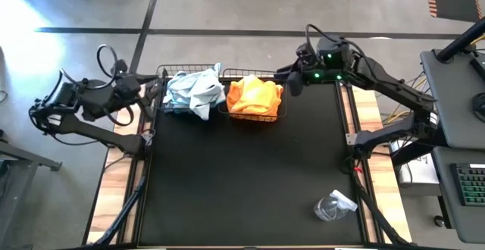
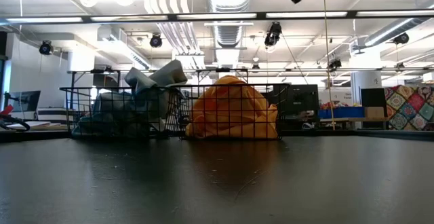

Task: Sort microfiber towel by color & place in baskets
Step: Return to Home Position

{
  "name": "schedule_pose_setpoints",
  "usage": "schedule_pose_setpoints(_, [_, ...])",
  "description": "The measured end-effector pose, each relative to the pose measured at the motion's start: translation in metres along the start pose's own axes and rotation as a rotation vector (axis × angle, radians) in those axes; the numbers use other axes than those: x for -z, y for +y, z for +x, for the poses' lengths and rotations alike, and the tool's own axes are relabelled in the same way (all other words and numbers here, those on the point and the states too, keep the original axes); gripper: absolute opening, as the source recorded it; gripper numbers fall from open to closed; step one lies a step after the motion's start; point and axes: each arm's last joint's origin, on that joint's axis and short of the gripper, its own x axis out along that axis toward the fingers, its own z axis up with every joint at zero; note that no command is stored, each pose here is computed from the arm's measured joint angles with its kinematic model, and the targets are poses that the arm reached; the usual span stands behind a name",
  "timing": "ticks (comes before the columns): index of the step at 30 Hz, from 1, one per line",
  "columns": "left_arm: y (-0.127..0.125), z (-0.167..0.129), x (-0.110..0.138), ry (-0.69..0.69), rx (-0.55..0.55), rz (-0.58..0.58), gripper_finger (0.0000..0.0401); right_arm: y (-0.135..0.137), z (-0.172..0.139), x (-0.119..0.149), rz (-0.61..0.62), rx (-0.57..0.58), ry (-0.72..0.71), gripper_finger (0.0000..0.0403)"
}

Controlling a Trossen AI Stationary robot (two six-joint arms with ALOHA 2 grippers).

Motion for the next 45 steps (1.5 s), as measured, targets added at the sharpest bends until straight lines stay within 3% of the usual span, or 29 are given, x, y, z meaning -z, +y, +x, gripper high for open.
schedule_pose_setpoints(11, [0.023, -0.024, 0.016, -0.007, -0.001, -0.004, 0.0158, 0.001, -0.008, 0.014, 0.058, 0.033, 0.123, 0.0125])
schedule_pose_setpoints(25, [0.055, -0.056, 0.038, -0.103, -0.002, -0.138, 0.0158, 0.000, -0.025, 0.027, 0.032, 0.079, 0.245, 0.0125])
schedule_pose_setpoints(32, [0.064, -0.064, 0.051, -0.128, -0.001, -0.196, 0.0158, -0.003, -0.043, 0.038, 0.035, 0.171, 0.332, 0.0125])
schedule_pose_setpoints(36, [0.068, -0.068, 0.057, -0.143, 0.004, -0.268, 0.0158, -0.004, -0.053, 0.046, 0.090, 0.202, 0.396, 0.0125])
schedule_pose_setpoints(41, [0.072, -0.073, 0.061, -0.159, 0.015, -0.418, 0.0158, -0.004, -0.057, 0.051, 0.242, 0.242, 0.431, 0.0125])
schedule_pose_setpoints(45, [0.074, -0.074, 0.062, -0.166, 0.016, -0.428, 0.0158, -0.004, -0.058, 0.050, 0.219, 0.241, 0.427, 0.0125])
